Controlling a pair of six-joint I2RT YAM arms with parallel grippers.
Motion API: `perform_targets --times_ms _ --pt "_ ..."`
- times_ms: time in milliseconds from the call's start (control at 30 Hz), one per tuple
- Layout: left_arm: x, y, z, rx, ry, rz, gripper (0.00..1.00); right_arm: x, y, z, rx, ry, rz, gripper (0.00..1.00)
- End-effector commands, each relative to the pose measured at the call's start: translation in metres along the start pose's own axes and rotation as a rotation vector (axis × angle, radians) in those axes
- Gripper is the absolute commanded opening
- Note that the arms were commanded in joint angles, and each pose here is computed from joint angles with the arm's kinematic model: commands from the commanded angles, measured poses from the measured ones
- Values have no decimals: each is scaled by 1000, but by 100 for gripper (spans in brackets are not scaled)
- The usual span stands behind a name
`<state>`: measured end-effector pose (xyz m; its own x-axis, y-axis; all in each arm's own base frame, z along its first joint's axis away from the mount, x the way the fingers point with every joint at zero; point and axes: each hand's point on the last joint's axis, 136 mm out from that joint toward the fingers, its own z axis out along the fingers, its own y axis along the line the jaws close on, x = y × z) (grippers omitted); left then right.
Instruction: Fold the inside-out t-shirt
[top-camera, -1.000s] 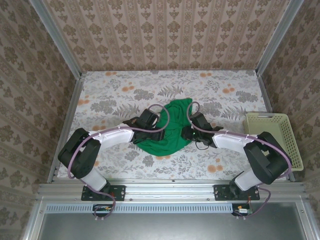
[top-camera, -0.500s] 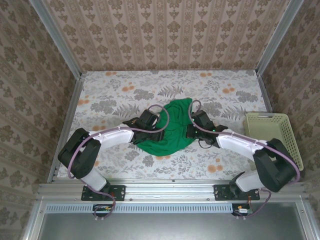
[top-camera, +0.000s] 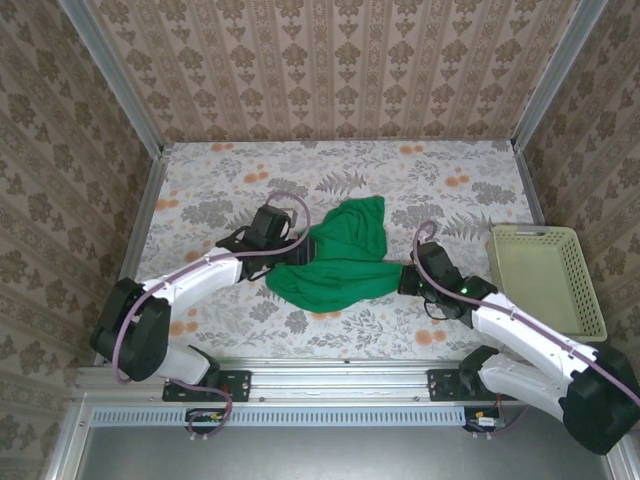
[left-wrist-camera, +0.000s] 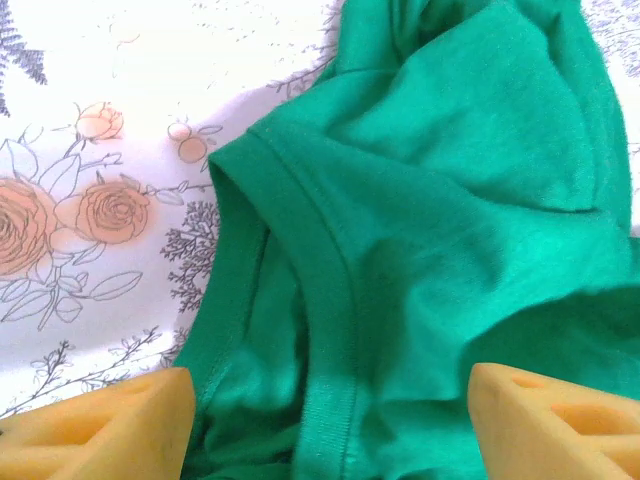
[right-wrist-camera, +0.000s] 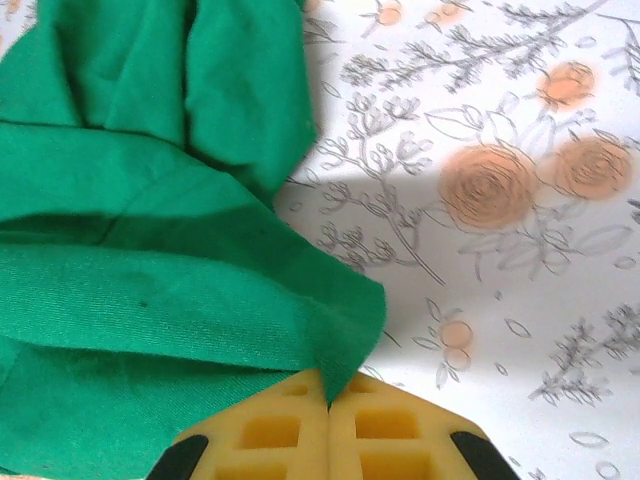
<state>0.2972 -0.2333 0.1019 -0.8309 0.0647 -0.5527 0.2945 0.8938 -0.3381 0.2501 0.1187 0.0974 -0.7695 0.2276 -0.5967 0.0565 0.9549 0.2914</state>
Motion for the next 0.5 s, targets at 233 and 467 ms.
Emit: perform_targets --times_ms 233,467 --pt "31 -30 2 -30 123 170 70 1 -15 0 72 -8 26 0" --pt "54 -12 9 -81 188 170 79 -8 -10 -4 71 -16 -2 0"
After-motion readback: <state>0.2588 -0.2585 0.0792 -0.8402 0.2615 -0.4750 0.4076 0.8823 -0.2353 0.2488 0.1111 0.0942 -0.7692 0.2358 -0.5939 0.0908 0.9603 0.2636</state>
